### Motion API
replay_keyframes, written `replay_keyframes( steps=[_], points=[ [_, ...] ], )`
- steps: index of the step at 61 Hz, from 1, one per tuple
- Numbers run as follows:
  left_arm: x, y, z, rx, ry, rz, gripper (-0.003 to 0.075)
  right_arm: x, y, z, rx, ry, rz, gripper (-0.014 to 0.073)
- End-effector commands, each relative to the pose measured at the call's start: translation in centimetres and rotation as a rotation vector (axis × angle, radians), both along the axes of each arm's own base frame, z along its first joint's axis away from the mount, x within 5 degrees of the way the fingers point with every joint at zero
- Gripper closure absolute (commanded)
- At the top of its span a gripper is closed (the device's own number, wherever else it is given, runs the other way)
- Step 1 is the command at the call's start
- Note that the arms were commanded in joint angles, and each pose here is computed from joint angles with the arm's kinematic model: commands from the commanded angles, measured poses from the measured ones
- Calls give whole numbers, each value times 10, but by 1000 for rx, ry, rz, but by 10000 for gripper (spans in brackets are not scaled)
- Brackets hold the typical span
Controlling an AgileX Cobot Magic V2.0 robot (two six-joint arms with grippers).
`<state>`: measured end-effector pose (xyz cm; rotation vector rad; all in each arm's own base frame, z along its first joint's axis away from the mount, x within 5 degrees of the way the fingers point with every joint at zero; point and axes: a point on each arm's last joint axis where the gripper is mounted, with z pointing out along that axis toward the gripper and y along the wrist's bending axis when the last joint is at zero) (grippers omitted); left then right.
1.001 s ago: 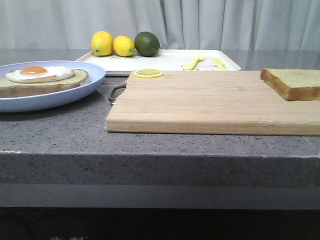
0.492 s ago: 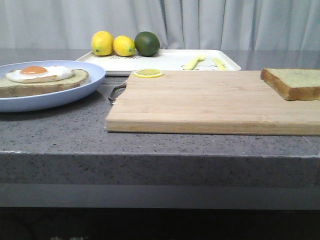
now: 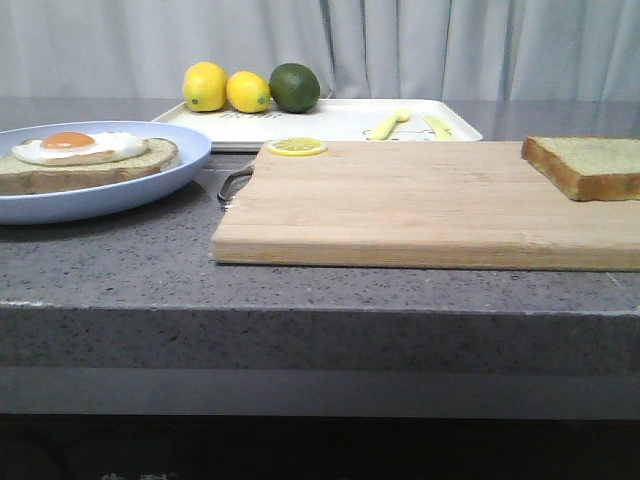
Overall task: Place bread and move sandwich to tray
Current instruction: 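Grasp the plain bread slice by its edge with the right gripper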
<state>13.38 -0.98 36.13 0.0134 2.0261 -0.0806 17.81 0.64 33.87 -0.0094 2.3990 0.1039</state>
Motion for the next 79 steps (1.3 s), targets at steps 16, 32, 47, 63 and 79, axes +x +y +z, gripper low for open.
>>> replay_keyframes(
  steps=[16, 32, 47, 63, 79],
  points=[
    [2, -1, 16, 0, -92, -8, 225, 54, -34, 13, 11, 191, -88, 36],
    [2, -1, 15, 4, -90, -7, 225, 61, -101, -20, 323, 241, -164, 36],
    [2, -1, 15, 5, -90, -7, 225, 79, -122, -49, 602, 179, -45, 36],
    [2, -1, 15, 5, -90, -7, 225, 99, -127, -70, 719, 156, -2, 36],
    [2, -1, 15, 5, -90, -7, 225, 111, -129, -86, 827, 133, 37, 36]
  ],
)
